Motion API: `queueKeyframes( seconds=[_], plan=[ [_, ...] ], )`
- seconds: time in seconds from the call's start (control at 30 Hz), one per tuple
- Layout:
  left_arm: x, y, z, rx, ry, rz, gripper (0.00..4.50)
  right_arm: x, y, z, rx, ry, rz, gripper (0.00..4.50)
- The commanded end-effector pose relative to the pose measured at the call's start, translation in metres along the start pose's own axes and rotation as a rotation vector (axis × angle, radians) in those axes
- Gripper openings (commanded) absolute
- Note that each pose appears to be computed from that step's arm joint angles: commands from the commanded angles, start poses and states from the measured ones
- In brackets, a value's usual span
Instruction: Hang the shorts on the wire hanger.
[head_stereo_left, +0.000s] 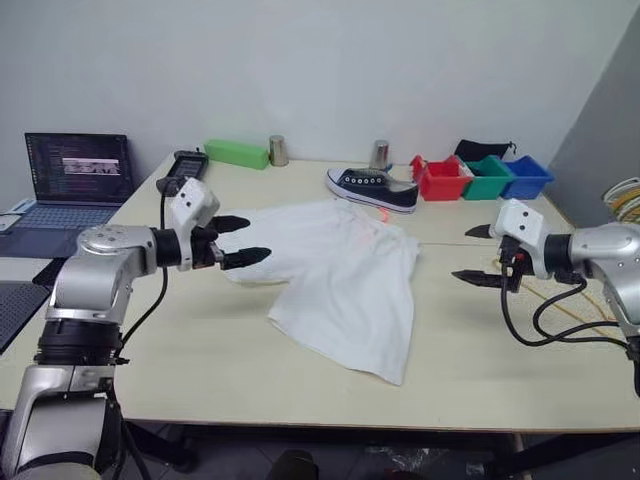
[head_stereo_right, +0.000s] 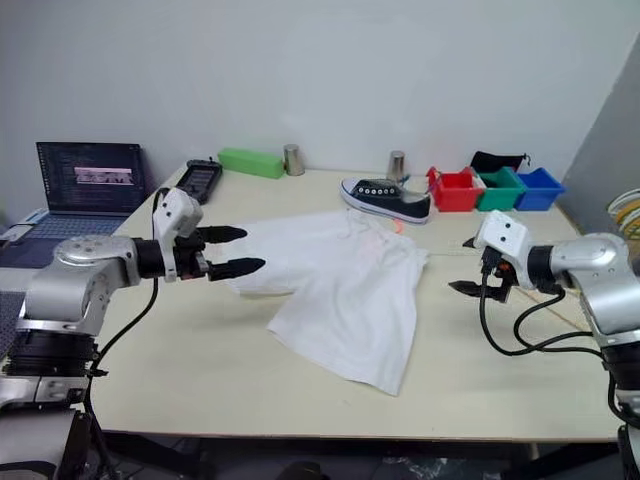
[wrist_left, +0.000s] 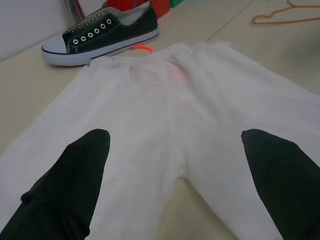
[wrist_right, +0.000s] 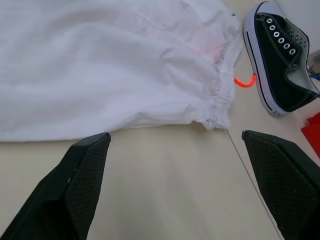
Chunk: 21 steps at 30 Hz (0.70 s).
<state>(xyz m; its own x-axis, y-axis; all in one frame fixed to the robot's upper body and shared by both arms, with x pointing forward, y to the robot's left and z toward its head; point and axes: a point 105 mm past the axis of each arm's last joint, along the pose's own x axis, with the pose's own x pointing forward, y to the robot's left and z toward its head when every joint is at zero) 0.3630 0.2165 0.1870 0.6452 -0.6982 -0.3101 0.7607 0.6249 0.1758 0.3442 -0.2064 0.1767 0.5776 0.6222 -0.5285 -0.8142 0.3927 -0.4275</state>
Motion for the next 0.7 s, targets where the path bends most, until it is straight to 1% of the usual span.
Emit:
queueKeyframes(
  seconds=[0.03,0.17,0.3,0.43,0.5,0.7],
  plan=[
    [-0.004,0.012,0.015,0.075,-0.060,0.071,4.50,0.001,-0.006,0.010,-0.024,-0.040,-0.016,4.46],
    [-0.002,0.008,0.013,0.073,-0.062,0.076,4.50,0.004,-0.003,0.011,-0.030,-0.052,-0.021,4.46],
    [-0.005,0.006,0.002,0.058,-0.044,0.095,4.50,0.002,0.005,0.011,-0.027,-0.053,0.010,4.46],
    [-0.003,-0.002,-0.003,0.037,-0.047,0.092,4.50,-0.003,-0.010,0.001,0.010,-0.035,-0.061,4.46],
    [-0.003,-0.004,-0.005,0.035,-0.044,0.095,4.50,-0.003,-0.010,-0.004,0.020,-0.024,-0.064,4.46],
    [-0.002,-0.003,-0.012,0.022,-0.043,0.147,4.50,0.005,-0.015,-0.002,0.100,-0.053,-0.070,4.46]
  ],
)
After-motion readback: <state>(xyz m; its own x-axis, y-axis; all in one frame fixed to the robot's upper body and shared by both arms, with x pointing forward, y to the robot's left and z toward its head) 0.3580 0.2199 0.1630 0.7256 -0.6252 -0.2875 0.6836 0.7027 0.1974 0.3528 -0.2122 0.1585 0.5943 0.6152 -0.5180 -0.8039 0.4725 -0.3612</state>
